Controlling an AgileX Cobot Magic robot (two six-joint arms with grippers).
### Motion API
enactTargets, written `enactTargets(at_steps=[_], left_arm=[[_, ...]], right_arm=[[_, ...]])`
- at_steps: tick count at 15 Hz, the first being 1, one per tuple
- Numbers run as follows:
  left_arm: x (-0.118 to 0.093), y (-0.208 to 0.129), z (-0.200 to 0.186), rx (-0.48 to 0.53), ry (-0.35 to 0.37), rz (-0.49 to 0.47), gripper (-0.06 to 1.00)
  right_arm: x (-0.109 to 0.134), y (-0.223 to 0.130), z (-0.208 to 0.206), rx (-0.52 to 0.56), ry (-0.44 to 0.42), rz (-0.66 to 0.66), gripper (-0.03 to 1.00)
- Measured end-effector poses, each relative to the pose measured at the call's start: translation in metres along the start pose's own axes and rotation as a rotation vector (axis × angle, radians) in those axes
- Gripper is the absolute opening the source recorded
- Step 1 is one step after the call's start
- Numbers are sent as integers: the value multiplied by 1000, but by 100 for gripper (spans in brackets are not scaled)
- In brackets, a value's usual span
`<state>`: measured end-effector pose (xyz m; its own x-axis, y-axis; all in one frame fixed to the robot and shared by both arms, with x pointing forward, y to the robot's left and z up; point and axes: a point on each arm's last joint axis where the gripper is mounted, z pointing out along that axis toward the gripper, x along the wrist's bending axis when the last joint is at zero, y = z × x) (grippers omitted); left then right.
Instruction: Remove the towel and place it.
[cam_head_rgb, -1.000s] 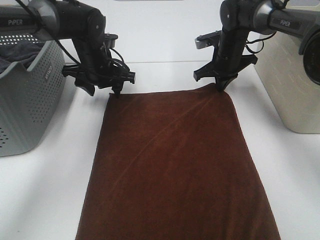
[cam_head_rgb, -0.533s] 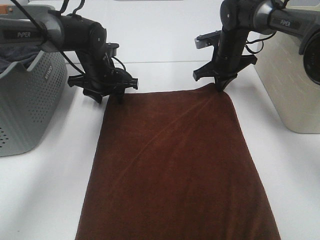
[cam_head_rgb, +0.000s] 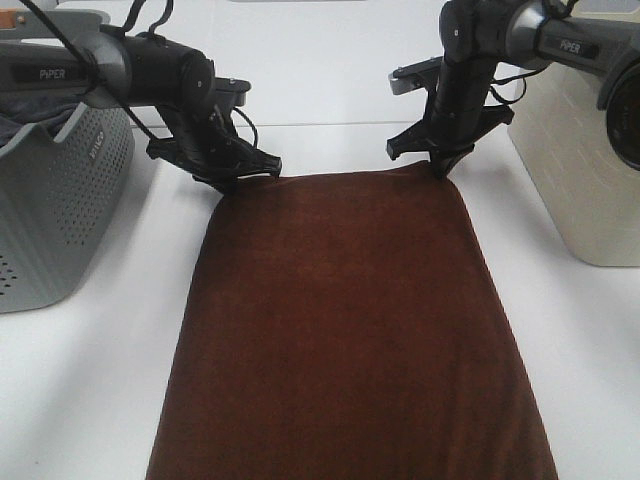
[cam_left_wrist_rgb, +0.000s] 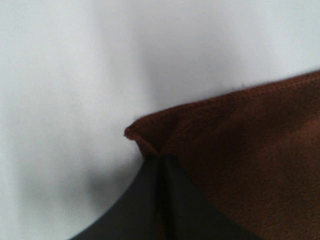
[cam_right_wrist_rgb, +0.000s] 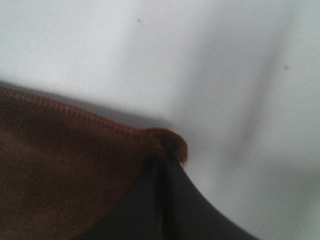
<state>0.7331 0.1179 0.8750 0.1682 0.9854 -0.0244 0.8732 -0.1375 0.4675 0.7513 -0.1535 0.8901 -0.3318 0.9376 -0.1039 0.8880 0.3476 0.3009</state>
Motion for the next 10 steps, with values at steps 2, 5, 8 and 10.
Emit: enactTargets(at_steps=[2, 5, 8, 10], left_arm=[[0, 17, -9, -79, -3, 11, 1], [9, 36, -16, -203, -3, 19, 1], [17, 51, -20, -360, -19, 34, 1], [17, 60, -23, -462, -22, 80, 1]], right_arm=[[-2, 4, 0, -49, -21, -13, 0], [-4, 15, -1, -168, -46, -32, 0], [-6, 30, -5, -332, -80, -65, 0], [-7, 38, -8, -426, -90, -77, 0]])
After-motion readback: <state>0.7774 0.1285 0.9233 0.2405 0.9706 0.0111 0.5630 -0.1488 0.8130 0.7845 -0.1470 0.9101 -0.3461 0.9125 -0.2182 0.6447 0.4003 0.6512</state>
